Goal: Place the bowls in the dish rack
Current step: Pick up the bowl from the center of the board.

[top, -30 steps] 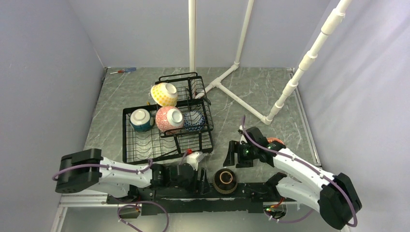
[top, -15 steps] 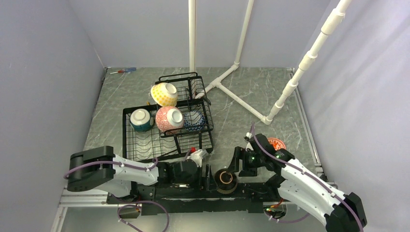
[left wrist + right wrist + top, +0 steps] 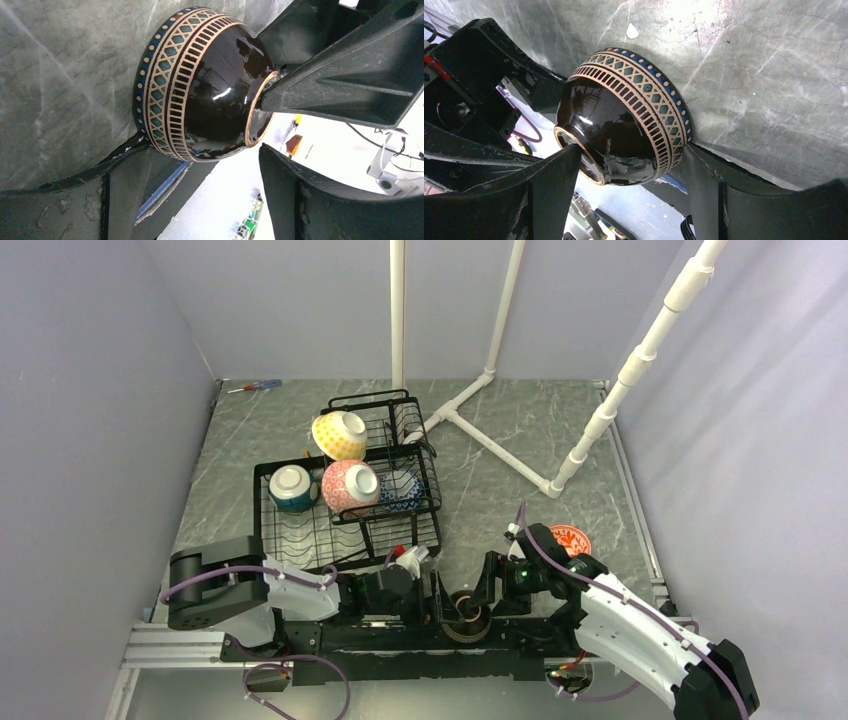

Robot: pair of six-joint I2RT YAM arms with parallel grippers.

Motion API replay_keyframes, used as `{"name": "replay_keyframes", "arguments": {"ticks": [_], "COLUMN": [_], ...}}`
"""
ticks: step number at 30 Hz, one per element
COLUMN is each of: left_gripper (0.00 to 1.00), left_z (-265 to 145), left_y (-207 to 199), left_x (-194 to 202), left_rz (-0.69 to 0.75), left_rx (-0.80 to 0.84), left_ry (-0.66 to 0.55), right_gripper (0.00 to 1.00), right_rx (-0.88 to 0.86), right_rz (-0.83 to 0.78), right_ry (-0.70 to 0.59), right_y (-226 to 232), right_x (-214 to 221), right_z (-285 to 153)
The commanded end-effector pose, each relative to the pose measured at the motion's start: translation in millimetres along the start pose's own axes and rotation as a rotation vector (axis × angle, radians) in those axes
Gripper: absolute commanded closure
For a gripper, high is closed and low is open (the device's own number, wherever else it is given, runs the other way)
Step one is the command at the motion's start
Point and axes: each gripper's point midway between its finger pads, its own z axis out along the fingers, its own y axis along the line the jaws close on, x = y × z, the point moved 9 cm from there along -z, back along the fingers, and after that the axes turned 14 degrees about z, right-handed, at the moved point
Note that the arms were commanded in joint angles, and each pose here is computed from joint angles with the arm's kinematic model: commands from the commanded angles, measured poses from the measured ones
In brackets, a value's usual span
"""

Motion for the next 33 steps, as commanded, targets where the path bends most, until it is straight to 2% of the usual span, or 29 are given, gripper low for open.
{"name": "replay_keyframes", "arguments": {"ticks": [1, 6, 11, 15, 18, 25, 29, 33], "left_gripper": [0.13, 0.1, 0.06, 0.06, 0.07, 0.12, 0.17, 0.18], "left_z": [8, 1, 0, -5, -11, -4, -4, -5], "left_y": [23, 37, 40, 41, 37, 43, 49, 45], "left_x": [2, -1, -1, -2, -5, -5, -4, -8], "left_rz": [-0.074, -0.184, -0.241, -0.254, -0.211, -0.188, -0.194, -0.138], "left_rx": [-0.168, -0.258, -0.351, -0.396, -0.428, -0.385, -0.332, -0.289], "left_ry": [-0.003, -0.1, -0.127, -0.188, -0.243, -0.281, -0.306, -0.344], "right_gripper": [0.26, 0.3, 0.32, 0.34, 0.36, 0.35, 0.35, 0.35], "right_rx": [-0.017, -0.05, -0.044, -0.053, -0.061, -0.082, -0.157, -0.261], "right_rz": [0.009, 0.03, 0.042, 0.049, 0.052, 0.066, 0.063, 0.046], "right_ry": [0.001, 0.018, 0.0, -0.006, -0.006, -0.007, 0.021, 0.033], "right_y": [-5, -12, -20, -24, -28, -34, -26, -13], "right_x": [-2, -2, -1, -1, -2, -3, -3, -3], "right_z": [11, 22, 26, 30, 34, 45, 46, 41]}}
